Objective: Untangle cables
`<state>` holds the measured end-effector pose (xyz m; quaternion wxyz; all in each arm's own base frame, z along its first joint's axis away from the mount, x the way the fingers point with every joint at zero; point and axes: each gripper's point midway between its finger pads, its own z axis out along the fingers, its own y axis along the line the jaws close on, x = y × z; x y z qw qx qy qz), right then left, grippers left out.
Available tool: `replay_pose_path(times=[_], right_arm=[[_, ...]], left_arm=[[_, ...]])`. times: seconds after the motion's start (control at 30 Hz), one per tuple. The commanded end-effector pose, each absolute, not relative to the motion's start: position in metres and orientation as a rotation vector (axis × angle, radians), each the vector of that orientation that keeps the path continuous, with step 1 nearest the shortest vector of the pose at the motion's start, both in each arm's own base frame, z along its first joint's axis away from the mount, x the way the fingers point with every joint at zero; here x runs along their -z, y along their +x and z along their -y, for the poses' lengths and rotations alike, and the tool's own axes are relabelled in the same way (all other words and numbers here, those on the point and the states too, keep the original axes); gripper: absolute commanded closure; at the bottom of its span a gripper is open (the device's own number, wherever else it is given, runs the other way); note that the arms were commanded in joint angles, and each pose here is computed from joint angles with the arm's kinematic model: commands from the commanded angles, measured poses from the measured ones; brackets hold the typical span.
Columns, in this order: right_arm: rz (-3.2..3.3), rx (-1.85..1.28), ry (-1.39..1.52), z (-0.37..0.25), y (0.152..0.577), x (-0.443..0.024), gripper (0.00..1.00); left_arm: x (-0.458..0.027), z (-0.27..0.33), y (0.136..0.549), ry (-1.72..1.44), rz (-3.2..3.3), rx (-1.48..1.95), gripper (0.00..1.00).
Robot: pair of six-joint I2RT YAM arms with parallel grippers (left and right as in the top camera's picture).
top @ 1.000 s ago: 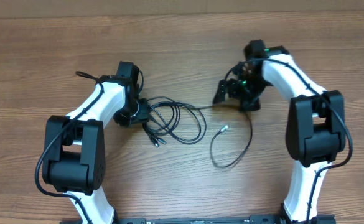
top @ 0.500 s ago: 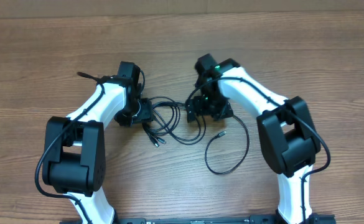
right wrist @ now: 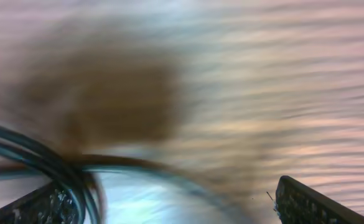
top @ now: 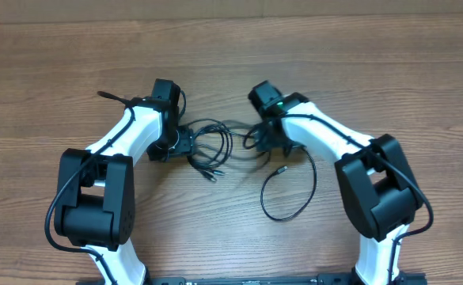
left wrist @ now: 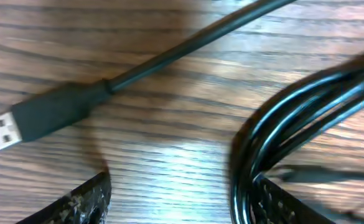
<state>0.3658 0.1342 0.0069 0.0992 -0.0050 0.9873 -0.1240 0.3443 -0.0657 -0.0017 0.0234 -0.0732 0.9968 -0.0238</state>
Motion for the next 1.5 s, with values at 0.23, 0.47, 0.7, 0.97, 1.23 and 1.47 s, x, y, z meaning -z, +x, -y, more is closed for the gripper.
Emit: replay_pose_path(times=[0.23,0.47,0.7,0.97,1.23,1.47], right_arm=[[-2.899,0.817,0.358,0.019,0.363,0.042,0.00],[-2.993,0.520,0.562,0.026,0.363,0.058,0.00],[-2.988,0.433,0.570,0.018,0.370,0.060,0.00],[-2.940,0.483,0.576,0.027,0.377,0.058,0.00],[-2.875,0.644,0.744,0.075,0.366,0.053,0.00],[-2.933,0.416,0.967,0.086,0.352,0.064,0.00]], left_arm=[[0.036,0.032,0.313,-0.318,-3.178,-0.211,0.26],[0.036,0.033,0.314,-0.329,-3.174,-0.206,0.23],[0.037,0.037,0.314,-0.329,-3.178,-0.170,0.18],[0.037,0.037,0.314,-0.330,-3.179,-0.167,0.15],[0.037,0.037,0.314,-0.330,-3.181,-0.169,0.14],[0.037,0.037,0.314,-0.330,-3.179,-0.168,0.13]])
